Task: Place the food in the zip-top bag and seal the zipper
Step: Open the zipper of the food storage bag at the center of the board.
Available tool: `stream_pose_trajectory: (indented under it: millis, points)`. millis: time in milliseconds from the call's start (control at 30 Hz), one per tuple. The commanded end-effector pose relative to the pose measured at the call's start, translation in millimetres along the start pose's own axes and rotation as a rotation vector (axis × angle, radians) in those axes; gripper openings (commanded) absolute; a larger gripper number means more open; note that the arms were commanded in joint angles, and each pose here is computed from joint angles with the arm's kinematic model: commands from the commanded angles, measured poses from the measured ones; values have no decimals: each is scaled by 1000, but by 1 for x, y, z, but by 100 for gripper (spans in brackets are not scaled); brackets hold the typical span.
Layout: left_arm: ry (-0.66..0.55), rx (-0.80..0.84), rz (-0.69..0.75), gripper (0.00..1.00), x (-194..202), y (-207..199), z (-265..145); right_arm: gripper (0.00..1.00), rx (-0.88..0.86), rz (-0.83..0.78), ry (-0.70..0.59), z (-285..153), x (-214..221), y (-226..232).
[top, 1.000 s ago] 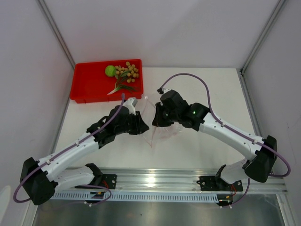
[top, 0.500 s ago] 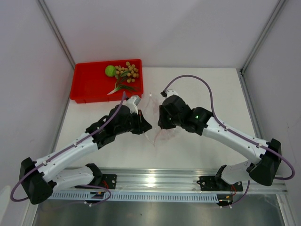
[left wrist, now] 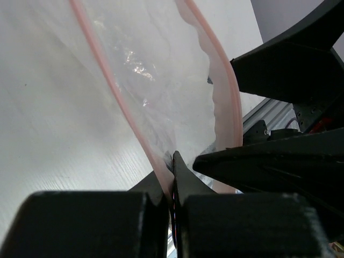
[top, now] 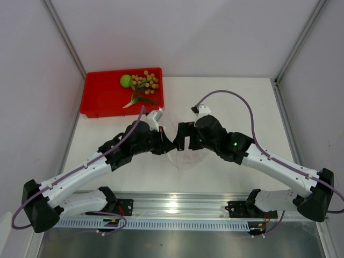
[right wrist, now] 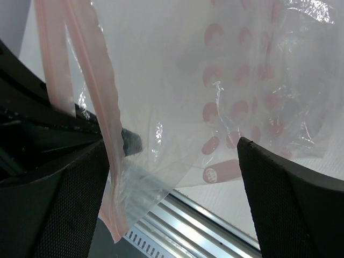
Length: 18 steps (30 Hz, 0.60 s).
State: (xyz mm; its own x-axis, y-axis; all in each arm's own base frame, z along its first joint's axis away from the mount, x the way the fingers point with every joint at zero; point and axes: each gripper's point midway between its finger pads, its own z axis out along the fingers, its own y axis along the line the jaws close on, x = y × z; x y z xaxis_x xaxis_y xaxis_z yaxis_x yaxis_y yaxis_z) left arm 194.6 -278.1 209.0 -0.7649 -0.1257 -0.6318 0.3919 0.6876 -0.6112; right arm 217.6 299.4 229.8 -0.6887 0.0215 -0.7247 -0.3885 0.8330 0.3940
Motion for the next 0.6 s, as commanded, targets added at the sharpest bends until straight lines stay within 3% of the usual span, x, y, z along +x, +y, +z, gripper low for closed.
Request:
stream_pose_trajectory:
  millis: [0,67,100,200,267,433,500,533,567]
  points:
    - [-72,77,-1,1,-22,-26,-11,99,-107,45,-103,-11,-22,22]
    - [-70,82,0,1,-22,-27,-12,91,-70,44,-104,-11,-25,16]
    - [-71,85,0,1,-23,-28,-13,78,-47,38,-84,-7,-22,13]
    - [-71,92,4,1,-23,-31,-13,54,-43,29,-73,-3,-25,17]
    - [-71,97,10,1,-25,-34,-13,42,-44,35,-82,-1,-28,18]
    - [-66,108,20,1,-26,-39,-14,46,-25,11,-64,8,-27,18]
    - [-60,111,24,1,-26,-40,-13,43,-2,-9,-52,11,-26,14]
    - [-62,114,26,1,-27,-41,-14,37,6,-11,-50,13,-26,13]
    - [-61,115,29,1,-26,-41,-14,11,13,-13,-47,14,-27,11]
